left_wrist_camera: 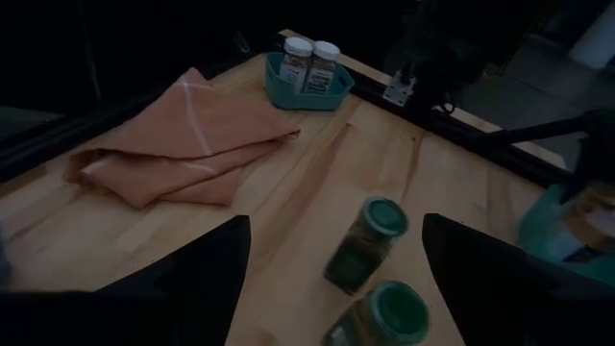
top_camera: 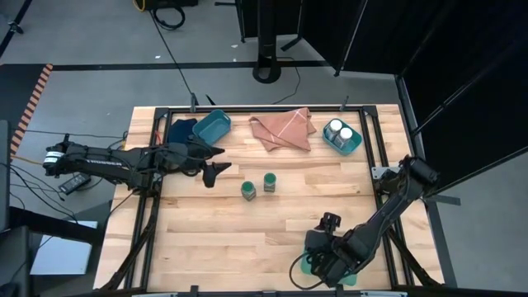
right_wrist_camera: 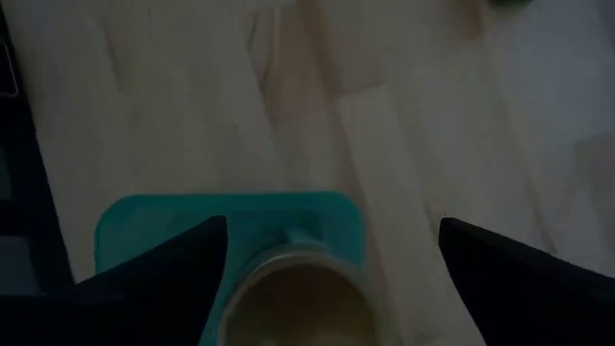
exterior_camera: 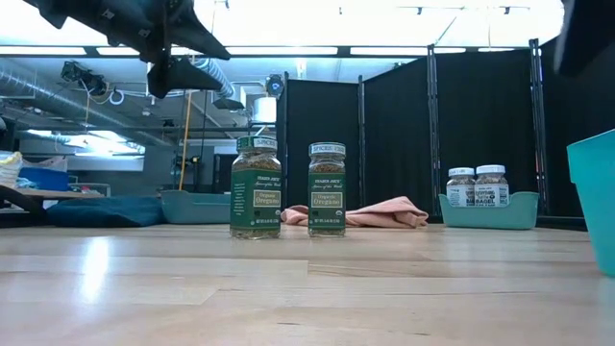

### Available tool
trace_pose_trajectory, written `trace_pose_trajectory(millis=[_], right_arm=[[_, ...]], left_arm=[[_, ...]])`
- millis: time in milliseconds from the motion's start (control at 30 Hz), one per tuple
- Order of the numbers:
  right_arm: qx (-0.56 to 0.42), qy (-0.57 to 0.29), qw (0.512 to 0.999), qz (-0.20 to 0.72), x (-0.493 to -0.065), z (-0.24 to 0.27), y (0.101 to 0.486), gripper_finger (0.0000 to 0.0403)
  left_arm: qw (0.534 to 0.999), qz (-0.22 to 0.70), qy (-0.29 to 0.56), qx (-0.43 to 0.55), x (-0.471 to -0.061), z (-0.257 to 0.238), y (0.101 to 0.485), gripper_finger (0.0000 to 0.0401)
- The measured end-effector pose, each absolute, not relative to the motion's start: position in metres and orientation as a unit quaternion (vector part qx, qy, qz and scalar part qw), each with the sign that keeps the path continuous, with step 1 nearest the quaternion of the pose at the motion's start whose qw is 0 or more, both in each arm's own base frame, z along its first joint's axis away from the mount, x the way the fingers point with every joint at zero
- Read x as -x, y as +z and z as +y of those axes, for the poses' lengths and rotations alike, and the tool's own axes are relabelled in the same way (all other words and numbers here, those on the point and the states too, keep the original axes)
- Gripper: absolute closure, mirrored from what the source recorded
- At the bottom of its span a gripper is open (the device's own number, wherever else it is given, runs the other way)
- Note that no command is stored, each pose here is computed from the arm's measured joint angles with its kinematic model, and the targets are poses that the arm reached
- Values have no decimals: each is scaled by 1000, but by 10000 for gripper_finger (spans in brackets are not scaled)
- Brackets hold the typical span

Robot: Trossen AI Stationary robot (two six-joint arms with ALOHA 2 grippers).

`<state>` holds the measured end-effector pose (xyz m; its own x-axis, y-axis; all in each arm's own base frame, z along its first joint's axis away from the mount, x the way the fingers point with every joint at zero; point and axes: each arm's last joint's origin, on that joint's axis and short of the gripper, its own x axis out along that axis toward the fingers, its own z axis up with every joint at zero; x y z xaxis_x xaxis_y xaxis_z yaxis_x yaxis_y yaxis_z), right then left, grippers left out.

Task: Sort spices by type
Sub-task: Put the right green seasoning bottle into the blue bin

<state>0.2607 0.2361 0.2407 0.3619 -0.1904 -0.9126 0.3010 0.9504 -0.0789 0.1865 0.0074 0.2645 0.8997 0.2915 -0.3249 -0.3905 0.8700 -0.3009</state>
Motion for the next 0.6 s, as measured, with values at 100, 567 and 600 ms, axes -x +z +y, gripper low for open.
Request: trace_pose_trajectory(millis=[100,567,600], right_arm=[[-34,-150,831,535,-262,230,246,26],[-2,-191,874,448,-259,173,305,56],[-5,-198,879,434,-258,167,312,58]], left_arm=[[959,125,159,197,-188,6,267,87],[974,82,100,187,-168,4,306,87],[974,77,106,186,-161,4,309,87]])
